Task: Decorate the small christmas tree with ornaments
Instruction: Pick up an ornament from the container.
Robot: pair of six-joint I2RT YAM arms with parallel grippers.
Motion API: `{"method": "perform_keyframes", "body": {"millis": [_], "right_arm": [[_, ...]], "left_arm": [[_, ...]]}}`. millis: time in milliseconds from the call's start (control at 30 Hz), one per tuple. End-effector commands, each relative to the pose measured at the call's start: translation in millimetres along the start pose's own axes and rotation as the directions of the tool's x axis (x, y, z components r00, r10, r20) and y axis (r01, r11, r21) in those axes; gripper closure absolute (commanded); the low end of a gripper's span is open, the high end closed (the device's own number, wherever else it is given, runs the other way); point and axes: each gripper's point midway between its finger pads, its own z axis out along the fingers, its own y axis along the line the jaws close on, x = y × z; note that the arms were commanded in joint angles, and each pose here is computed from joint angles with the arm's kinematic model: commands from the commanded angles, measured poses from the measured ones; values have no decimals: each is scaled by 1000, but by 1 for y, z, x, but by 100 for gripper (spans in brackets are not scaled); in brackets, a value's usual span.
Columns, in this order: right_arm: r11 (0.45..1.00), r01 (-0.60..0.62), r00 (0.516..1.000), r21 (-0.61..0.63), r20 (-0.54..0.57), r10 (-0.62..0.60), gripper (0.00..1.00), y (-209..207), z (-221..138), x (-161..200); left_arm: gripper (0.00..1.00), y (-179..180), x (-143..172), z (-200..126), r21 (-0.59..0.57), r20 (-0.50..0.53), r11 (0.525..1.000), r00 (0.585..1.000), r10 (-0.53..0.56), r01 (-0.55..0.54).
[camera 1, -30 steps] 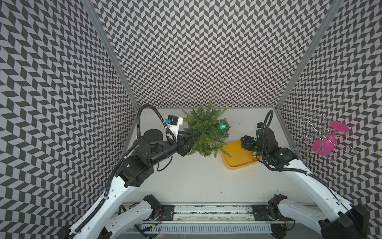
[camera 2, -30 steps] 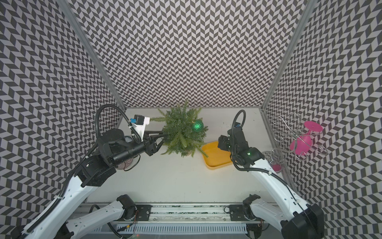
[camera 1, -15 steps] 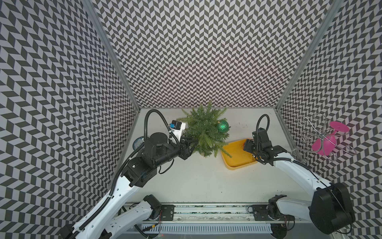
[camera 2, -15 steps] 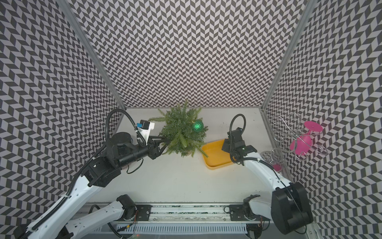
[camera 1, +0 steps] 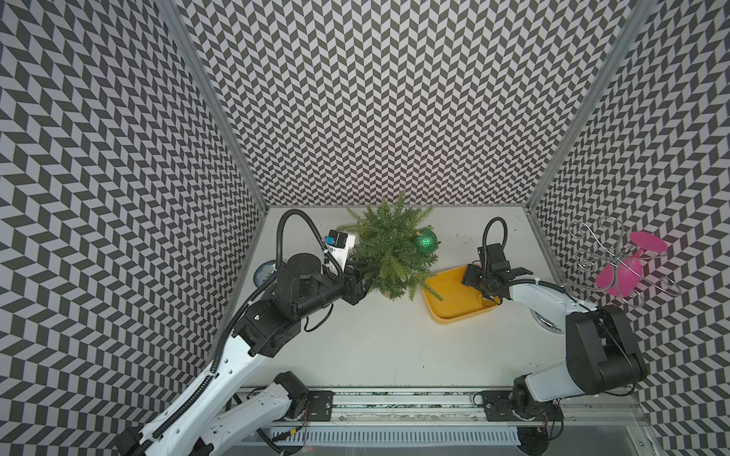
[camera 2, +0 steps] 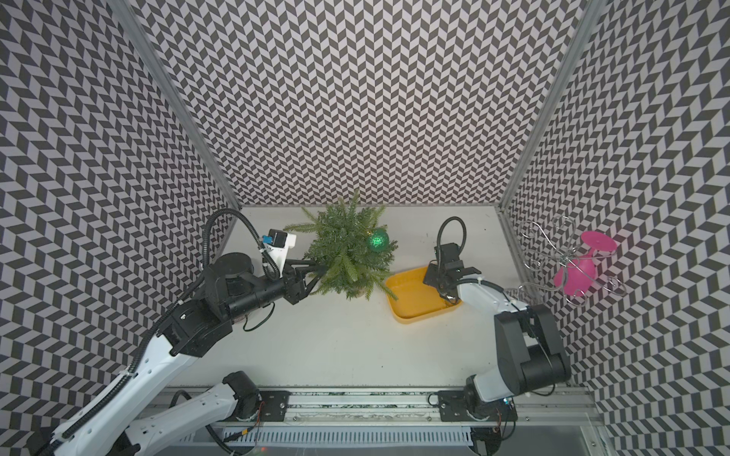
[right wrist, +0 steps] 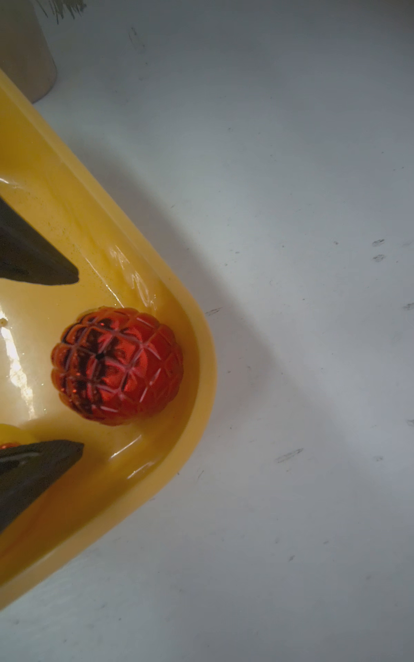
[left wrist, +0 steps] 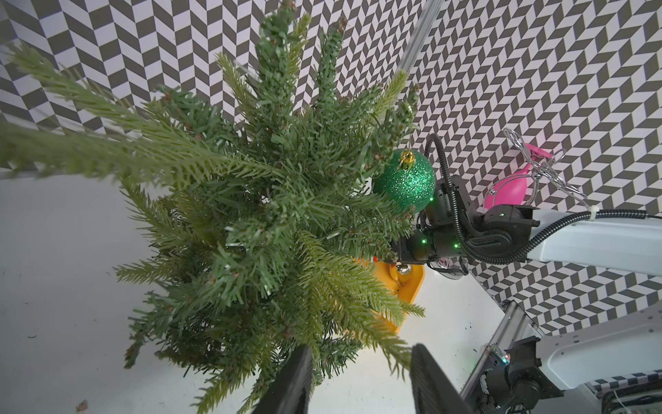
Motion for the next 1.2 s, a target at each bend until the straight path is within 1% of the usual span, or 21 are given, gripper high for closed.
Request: {"method": "perform_keyframes", "body": {"millis": [0,133,233,367,600,933,1167], "right_arm": [[997,-14,999,-78,38,17,30,19,2,-16],[994,-4,999,-107,53,9,30,24,-1,-19],[996,-16,997,-84,75,22,30,18,-3,-22],[997,-30,996,-64,77,35,29,11,-2,-23],[998,-30,998,-63,58,33,30,11,8,-27],[995,-35,999,-93,18,37,33,16,20,-23],[996,-37,999,-86,9,37,35,14,27,-20]], "left_arm": [[53,-1,-5,-3,4,29,1000,1000,-7,7],[53,0,-4,-2,2,29,1000,999,-13,13],[53,0,-4,-1,0,27,1000,1000,-13,13],[53,0,-4,2,7,27,1000,999,-17,17],[53,-4,-4,4,27,24,1000,1000,-13,12],[52,-20,1,0,131,20,991,1000,14,-17],[52,-20,1,2,131,19,991,1000,17,-19]]}}
